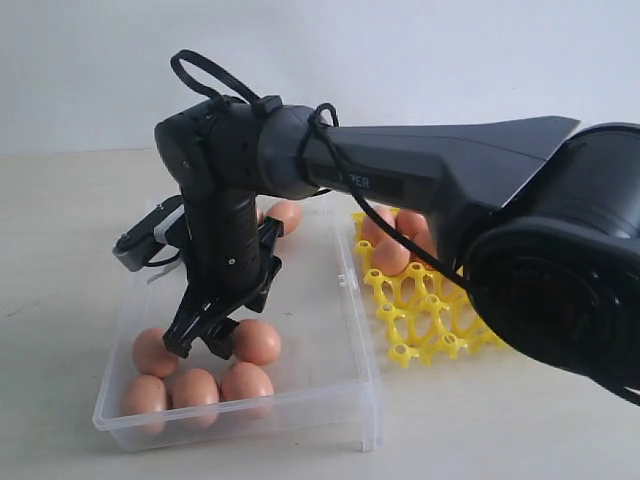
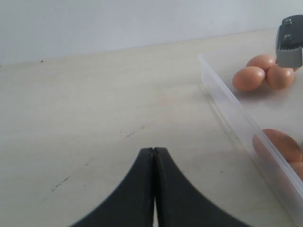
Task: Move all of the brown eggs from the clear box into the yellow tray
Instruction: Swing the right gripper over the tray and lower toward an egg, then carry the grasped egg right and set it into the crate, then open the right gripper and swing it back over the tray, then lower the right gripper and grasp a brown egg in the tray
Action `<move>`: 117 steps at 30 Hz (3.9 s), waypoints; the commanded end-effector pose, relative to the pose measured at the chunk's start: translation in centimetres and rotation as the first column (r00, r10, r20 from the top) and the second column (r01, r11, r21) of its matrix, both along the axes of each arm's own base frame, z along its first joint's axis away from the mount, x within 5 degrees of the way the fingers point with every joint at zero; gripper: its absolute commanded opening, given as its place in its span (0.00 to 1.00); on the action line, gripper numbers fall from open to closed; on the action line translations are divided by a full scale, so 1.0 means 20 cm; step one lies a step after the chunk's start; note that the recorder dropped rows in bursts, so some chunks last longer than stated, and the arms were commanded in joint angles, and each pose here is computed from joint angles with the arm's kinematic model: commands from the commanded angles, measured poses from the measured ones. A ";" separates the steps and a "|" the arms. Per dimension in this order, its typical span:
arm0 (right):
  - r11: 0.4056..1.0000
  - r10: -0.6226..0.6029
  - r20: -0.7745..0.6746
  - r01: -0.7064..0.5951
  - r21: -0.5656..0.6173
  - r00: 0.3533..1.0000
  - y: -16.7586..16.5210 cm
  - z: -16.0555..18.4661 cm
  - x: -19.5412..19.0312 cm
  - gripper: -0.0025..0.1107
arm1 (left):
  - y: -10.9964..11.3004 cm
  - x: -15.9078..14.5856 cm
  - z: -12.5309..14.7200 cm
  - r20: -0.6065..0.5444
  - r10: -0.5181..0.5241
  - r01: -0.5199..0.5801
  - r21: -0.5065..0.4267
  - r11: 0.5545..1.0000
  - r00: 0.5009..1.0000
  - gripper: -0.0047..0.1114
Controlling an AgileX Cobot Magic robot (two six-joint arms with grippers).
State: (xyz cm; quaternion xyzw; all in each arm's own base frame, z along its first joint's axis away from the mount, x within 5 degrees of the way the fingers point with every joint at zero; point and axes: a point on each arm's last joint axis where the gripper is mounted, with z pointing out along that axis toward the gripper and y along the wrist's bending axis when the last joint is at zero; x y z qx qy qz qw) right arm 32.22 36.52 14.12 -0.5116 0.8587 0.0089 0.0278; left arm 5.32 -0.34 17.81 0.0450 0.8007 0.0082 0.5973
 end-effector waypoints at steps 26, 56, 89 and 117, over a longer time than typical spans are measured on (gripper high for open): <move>0.904 -0.401 0.430 0.273 0.328 0.809 -0.72 0.46 0.31 0.02 | 0.00 0.00 0.01 0.018 0.000 0.000 -0.007 1.000 1.000 0.04; 0.547 -0.817 0.386 0.367 0.752 0.428 -1.56 0.10 0.18 0.02 | 0.00 0.00 0.01 0.018 0.000 0.000 -0.007 1.000 1.000 0.04; 0.645 -0.742 0.428 0.373 0.667 0.517 -1.50 0.19 0.14 0.18 | 0.00 0.00 0.01 0.018 0.000 0.000 -0.007 1.000 1.000 0.04; 0.897 -0.176 -0.131 0.214 0.386 0.976 -0.06 0.31 -0.03 0.54 | 0.00 0.00 0.01 0.018 0.000 0.000 -0.007 1.000 1.000 0.04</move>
